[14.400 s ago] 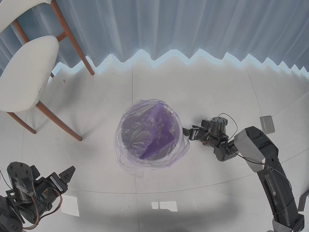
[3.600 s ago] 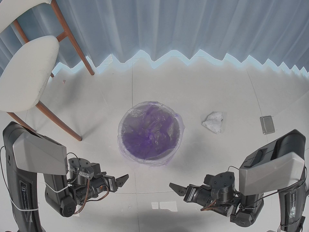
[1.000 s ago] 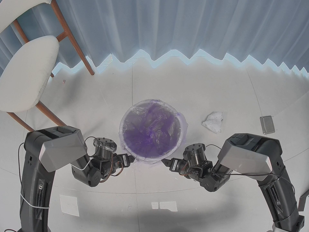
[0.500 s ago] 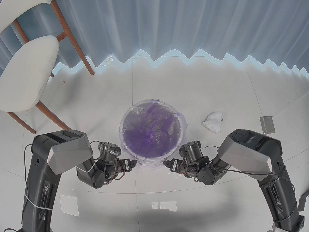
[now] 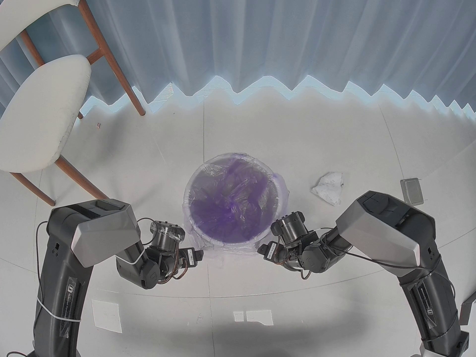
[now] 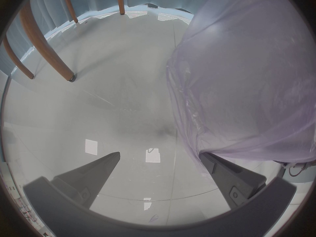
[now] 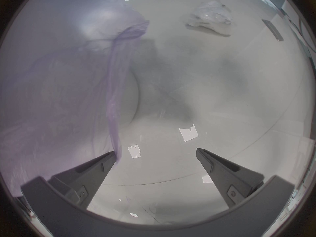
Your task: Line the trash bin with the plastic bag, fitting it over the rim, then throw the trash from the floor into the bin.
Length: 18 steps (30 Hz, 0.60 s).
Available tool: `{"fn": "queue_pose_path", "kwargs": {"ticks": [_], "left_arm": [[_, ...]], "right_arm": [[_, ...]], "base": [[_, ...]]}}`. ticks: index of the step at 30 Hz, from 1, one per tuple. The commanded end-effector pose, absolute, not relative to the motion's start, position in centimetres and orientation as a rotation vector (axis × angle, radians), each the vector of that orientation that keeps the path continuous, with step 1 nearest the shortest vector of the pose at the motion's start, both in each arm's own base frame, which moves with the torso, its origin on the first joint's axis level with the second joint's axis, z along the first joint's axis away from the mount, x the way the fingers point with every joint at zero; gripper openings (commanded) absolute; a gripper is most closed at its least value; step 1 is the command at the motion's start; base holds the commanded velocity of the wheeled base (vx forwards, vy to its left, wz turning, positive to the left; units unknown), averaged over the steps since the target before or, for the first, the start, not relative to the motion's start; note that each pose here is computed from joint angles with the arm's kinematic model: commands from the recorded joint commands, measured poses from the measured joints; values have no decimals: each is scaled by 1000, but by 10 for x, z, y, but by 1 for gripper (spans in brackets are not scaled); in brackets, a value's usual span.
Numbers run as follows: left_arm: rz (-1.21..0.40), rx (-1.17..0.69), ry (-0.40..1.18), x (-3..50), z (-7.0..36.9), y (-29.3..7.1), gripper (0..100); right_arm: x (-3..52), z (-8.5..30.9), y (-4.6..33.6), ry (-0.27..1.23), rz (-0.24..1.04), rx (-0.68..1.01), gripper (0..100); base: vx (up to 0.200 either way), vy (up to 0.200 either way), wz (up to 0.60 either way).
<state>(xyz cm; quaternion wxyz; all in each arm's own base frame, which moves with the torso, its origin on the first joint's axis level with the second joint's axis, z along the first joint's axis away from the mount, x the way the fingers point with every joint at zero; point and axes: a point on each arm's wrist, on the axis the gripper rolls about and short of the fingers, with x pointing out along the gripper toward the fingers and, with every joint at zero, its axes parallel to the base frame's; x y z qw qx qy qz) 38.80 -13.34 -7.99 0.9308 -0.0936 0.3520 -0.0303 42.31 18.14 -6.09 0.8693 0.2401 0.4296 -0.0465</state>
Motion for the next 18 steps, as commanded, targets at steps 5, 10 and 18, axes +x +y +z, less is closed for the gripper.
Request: {"fn": "queue_pose_path", "kwargs": {"ticks": [5,10,18], "left_arm": [[-60,-195,699,374,-48,-127,100],[-72,-196,690,346,-17,-120,100],[-115,-225,683,259,41,-88,100]], "right_arm": [[424,-36,179,846,-127,540,100],[394,-8,175,862,-107,550,100],[314,22,159,851,-33,559,100]], "base": [[0,0,0],[0,0,0],[0,0,0]]}}
